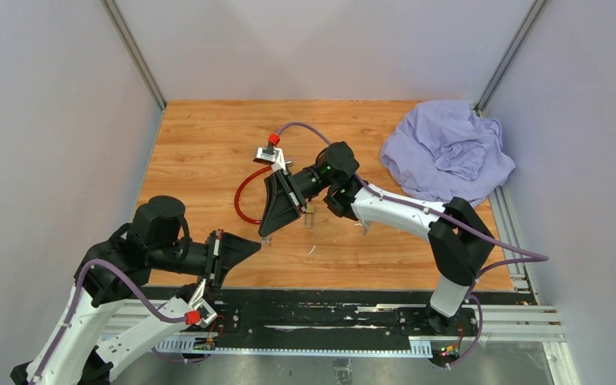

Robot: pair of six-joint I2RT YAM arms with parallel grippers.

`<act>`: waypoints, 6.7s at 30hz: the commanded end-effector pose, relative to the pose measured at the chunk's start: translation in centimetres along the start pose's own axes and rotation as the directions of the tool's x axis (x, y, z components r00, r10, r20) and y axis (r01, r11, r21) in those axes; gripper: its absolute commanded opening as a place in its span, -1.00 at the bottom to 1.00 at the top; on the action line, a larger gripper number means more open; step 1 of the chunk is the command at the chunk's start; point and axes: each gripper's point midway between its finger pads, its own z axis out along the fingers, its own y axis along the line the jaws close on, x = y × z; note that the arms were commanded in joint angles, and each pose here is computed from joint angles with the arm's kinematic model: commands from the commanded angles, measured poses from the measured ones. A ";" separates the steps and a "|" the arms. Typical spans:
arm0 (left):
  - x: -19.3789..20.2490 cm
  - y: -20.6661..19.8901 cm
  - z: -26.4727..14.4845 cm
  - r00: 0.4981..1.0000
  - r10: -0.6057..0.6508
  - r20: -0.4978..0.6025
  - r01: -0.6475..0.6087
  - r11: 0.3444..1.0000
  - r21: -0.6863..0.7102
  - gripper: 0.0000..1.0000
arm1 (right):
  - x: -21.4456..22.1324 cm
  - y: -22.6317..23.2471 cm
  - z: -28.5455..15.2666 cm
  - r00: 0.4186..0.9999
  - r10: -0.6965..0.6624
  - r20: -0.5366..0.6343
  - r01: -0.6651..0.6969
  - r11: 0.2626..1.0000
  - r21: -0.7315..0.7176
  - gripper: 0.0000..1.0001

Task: Unlock with the key
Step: Pick up the key from the center of the board, then pick up the lock from the center of the board.

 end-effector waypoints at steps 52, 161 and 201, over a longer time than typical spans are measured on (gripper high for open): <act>8.8 -0.1 1.7 0.832 0.475 -0.288 -0.436 0.880 0.189 0.02 | -1.0 -1.7 -4.2 0.955 0.074 0.286 -0.130 0.974 0.183 -0.99; 18.0 -7.5 7.7 0.202 -0.929 -0.311 0.978 0.207 0.016 -0.69 | 5.9 -4.1 -20.1 0.934 -0.179 0.309 -0.181 0.508 0.842 -0.99; 3.4 1.0 2.9 0.852 -0.520 0.060 0.518 0.854 0.035 -0.87 | 5.1 1.3 -12.8 0.958 -0.270 0.095 0.088 0.593 0.800 -0.99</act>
